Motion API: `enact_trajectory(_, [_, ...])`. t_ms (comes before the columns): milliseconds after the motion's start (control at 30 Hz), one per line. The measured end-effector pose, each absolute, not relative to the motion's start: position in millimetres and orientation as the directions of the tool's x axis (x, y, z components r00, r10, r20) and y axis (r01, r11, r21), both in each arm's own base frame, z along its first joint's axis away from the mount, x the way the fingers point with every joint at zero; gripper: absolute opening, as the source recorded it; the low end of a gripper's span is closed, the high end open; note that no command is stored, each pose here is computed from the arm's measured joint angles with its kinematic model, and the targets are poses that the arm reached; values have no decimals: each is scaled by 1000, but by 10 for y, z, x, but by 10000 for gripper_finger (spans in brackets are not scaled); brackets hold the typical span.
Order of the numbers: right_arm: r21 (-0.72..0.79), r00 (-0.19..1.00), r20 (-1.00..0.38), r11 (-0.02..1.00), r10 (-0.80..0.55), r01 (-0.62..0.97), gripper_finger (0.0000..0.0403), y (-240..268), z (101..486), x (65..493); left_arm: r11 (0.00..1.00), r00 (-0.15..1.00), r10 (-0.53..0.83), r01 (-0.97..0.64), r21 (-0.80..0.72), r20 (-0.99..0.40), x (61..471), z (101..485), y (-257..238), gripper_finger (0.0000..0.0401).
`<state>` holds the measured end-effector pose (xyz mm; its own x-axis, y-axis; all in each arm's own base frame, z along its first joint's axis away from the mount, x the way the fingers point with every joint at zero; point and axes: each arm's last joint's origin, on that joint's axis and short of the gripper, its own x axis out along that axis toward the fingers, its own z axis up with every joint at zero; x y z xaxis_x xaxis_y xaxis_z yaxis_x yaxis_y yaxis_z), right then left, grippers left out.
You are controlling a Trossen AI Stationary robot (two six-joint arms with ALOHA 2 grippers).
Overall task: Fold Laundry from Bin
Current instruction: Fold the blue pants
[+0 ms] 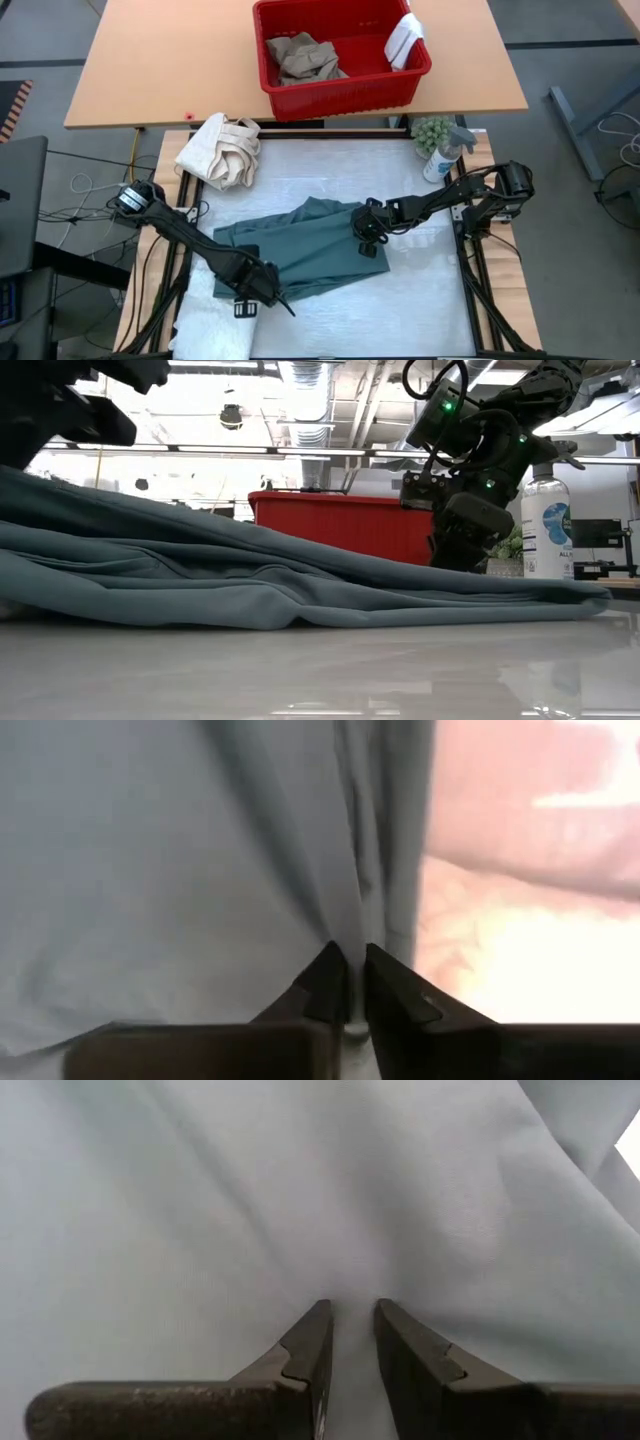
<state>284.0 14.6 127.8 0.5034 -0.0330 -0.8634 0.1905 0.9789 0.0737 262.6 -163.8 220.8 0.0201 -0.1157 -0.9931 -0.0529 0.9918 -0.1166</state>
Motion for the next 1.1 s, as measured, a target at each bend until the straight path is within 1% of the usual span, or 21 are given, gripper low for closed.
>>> enact_trajectory(100, [81,503,-864,979,-24,186,107,149,1278,2840,983,-17,-181,-38,-181,-983,2622,2211,-1650,55])
enact_trajectory(167, [82,503,-864,979,-22,184,107,149,1278,2840,980,-29,-197,-43,-196,-980,2617,2212,-1654,81])
enact_trajectory(267, [75,503,-864,982,-22,172,107,150,1278,2840,981,-51,-186,-57,-183,-981,2596,2211,-1642,123])
enact_trajectory(367, [75,503,-864,982,-22,172,107,150,1278,2839,986,-62,-143,-97,-137,-988,2581,2208,-1605,163])
enact_trajectory(500, [74,503,-864,983,-22,169,107,150,1278,2839,979,-69,-123,-170,-110,-990,2582,2236,-1522,205])
enact_trajectory(600, [71,503,-864,984,-22,164,107,150,1278,2839,968,-12,-103,-231,-97,-995,2563,2344,-1471,224])
enact_trajectory(700, [70,502,-864,984,-22,163,107,149,1277,2839,962,46,-94,-253,-103,-994,2535,2449,-1450,236])
enact_trajectory(833, [70,502,-864,984,-22,163,107,149,1277,2839,944,54,-153,-286,-162,-987,2482,2546,-1441,246])
enact_trajectory(900, [70,502,-864,984,-22,163,107,149,1277,2839,931,86,-158,-319,-178,-984,2450,2615,-1427,249])
enact_trajectory(967, [70,502,-864,984,-22,163,107,149,1277,2839,919,185,-98,-360,-160,-978,2415,2719,-1393,249])
enact_trajectory(1067, [70,502,-864,984,-23,165,107,145,1276,2838,890,347,90,-449,-81,-933,2331,2893,-1254,249])
enact_trajectory(1100, [70,502,-865,984,-23,165,107,145,1276,2838,876,369,135,-478,-63,-920,2313,2922,-1178,249])
